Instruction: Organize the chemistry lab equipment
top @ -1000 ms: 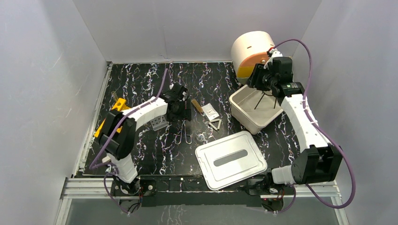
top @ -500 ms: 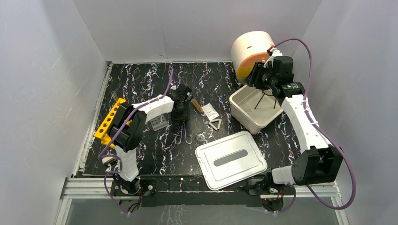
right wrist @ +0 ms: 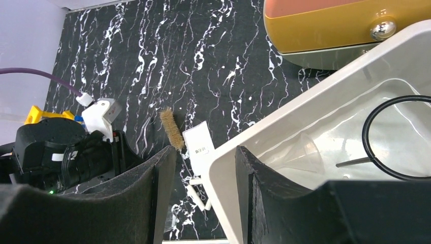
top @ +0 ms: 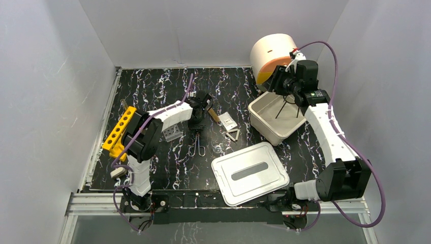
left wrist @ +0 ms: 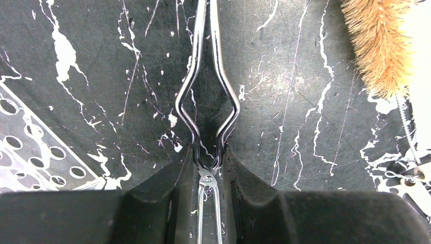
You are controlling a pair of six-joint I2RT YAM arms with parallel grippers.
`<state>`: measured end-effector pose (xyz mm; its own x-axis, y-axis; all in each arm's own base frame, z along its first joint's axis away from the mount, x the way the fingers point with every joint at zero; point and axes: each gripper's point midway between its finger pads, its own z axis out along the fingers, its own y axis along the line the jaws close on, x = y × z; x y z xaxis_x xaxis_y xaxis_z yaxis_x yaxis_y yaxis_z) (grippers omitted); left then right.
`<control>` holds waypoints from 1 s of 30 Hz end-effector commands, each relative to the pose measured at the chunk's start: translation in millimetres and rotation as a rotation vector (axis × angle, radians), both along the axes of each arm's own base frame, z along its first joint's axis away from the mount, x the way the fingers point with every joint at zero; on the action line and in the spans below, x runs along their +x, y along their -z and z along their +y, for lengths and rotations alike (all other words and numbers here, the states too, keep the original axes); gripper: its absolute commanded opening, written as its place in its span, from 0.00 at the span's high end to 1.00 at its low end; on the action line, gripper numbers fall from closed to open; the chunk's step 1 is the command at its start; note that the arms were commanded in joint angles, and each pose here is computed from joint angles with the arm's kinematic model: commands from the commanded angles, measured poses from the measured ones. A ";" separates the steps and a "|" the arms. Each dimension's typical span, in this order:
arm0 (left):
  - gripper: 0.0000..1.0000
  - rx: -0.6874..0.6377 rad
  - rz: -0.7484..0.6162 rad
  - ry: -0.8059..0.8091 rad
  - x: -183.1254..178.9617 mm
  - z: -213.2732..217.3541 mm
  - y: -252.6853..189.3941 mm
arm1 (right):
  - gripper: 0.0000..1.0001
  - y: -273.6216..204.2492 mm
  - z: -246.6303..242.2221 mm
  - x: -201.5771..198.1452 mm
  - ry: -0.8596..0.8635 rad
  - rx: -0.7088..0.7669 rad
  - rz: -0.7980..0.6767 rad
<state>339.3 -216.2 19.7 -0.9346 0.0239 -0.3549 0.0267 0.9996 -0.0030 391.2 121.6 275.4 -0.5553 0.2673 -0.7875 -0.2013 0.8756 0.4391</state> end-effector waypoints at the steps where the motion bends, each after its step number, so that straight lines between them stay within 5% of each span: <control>1: 0.91 -0.009 0.013 0.035 -3.0 -8.0 4.0 | 0.46 -15.3 12.3 -1.7 -0.050 0.032 -0.067; 20: 0.88 -0.240 -0.346 0.041 27.0 3.6 -117.7 | 0.46 16.9 143.9 -37.7 -0.359 0.121 -0.026; 30: 0.87 -0.335 -0.458 0.043 41.7 0.2 -164.9 | 0.33 47.1 194.6 -61.2 -0.555 0.145 -0.112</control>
<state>372.7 -210.2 142.5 -0.7458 -0.0787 -0.6616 0.1048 0.9668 -0.2331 328.9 288.5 210.5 -0.6620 0.0704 -0.7462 -0.5367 0.6505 0.5375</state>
